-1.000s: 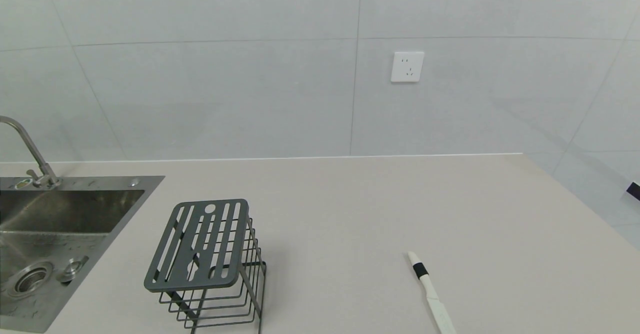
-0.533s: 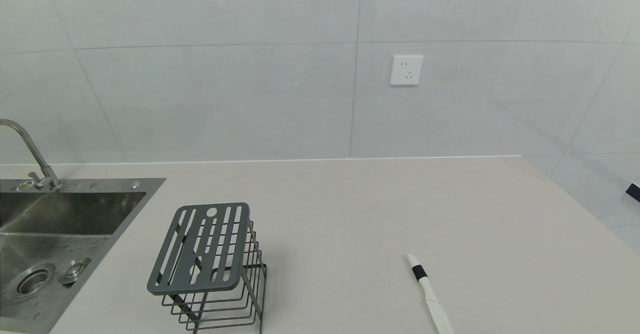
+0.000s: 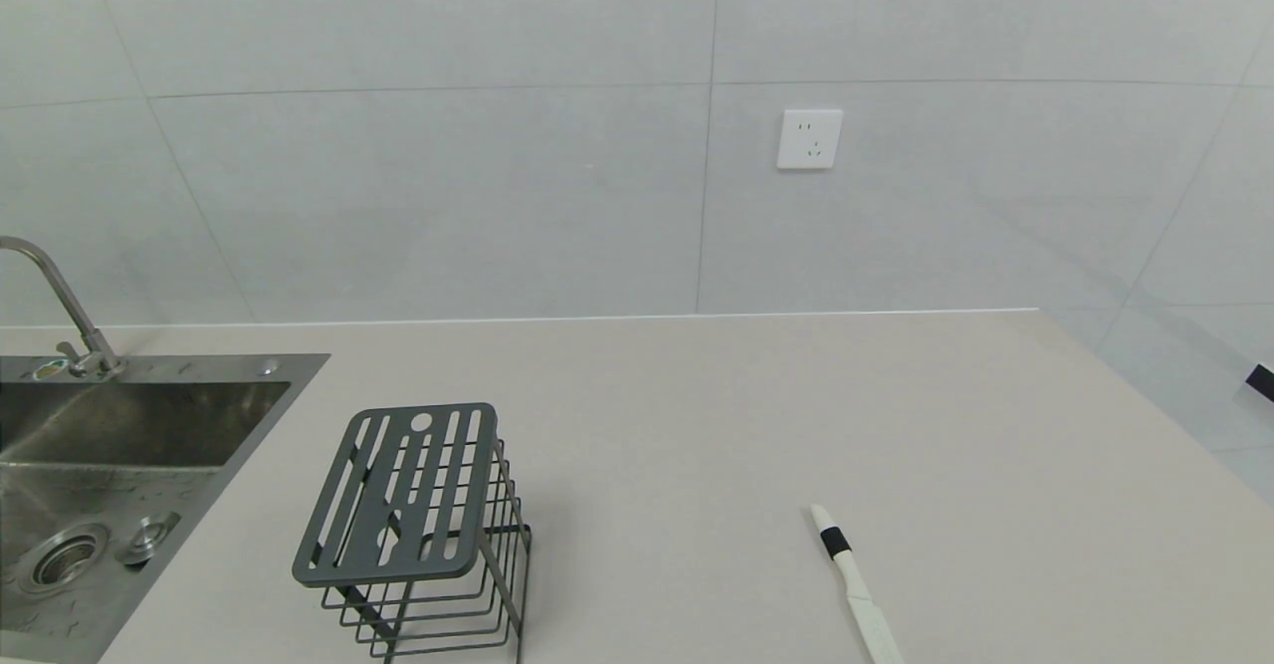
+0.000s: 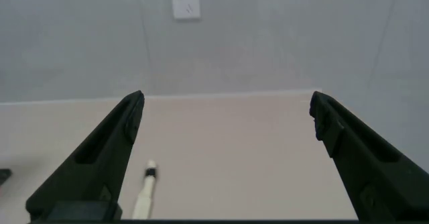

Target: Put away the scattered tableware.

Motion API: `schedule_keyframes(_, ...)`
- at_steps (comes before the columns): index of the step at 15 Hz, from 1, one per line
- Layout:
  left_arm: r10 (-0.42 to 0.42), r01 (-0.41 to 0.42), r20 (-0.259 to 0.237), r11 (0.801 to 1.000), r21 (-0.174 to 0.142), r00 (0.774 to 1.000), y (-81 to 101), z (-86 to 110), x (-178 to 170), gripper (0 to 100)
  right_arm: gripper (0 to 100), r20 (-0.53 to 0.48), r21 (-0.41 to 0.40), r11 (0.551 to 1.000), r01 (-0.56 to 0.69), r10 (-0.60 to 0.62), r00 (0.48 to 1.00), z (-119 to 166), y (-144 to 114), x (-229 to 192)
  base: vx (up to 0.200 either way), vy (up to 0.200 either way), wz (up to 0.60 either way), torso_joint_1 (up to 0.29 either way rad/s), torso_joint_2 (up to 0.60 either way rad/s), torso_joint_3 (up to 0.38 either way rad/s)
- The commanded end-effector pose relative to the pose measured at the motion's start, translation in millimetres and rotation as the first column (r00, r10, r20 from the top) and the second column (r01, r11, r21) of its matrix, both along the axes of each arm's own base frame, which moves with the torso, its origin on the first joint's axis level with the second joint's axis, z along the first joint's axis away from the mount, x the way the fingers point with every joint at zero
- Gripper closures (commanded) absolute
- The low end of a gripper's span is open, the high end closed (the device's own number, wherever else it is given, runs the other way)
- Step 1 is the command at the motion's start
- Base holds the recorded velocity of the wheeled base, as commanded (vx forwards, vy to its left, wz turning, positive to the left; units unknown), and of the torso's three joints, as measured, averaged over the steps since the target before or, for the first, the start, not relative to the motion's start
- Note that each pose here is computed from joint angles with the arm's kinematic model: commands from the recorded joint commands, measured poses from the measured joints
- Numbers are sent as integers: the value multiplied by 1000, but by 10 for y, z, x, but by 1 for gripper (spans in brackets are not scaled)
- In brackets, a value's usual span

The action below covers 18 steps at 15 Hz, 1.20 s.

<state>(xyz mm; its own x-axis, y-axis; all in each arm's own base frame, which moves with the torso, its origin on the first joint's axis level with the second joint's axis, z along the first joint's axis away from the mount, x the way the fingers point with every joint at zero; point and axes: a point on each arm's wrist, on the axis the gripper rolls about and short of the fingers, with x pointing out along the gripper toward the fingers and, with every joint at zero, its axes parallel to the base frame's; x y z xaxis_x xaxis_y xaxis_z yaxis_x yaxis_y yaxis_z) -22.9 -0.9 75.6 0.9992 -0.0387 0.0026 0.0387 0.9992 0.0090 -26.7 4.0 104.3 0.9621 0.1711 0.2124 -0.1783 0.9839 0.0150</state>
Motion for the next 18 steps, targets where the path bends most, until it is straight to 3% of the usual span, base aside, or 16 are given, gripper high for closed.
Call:
schedule_keyframes(1,0,0,-1,1000,0,1000,0,1,1,0,0,-43,-17,996,-87,86,995,120,21,-39,0,0,0,0,0,0)
schedule_keyframes(2,0,0,-1,1000,0,1000,0,1,1,0,0,-151,-19,984,-174,170,974,212,38,-18,0,0,0,0,0,0)
schedule_keyframes(3,0,0,-1,1000,0,1000,0,1,1,0,0,-164,-20,982,-190,184,969,227,41,-13,0,0,0,0,0,0)
schedule_keyframes(6,0,0,-3,1000,0,1000,0,-1,1,0,0,-411,51,935,-351,340,846,276,70,251,0,0,0,0,0,0)
schedule_keyframes(7,0,0,-3,1000,0,1000,0,-1,1,0,0,-411,51,935,-351,340,846,276,70,251,0,0,0,0,0,0)
schedule_keyframes(8,0,0,-3,1000,0,1000,0,-1,1,0,0,-540,96,905,-414,397,742,339,96,506,0,0,0,0,0,0)
schedule_keyframes(11,0,0,-3,1000,0,1000,0,-1,1,0,0,-649,124,884,-451,416,637,339,161,749,0,0,0,0,0,0)
schedule_keyframes(15,0,0,-3,1000,0,1000,0,-1,1,0,0,-722,121,879,-461,397,566,288,241,964,0,0,0,0,0,0)
schedule_keyframes(18,0,0,-3,1000,-1,1000,0,-1,1,0,0,-786,31,854,-520,342,515,207,349,1177,0,0,0,0,0,0)
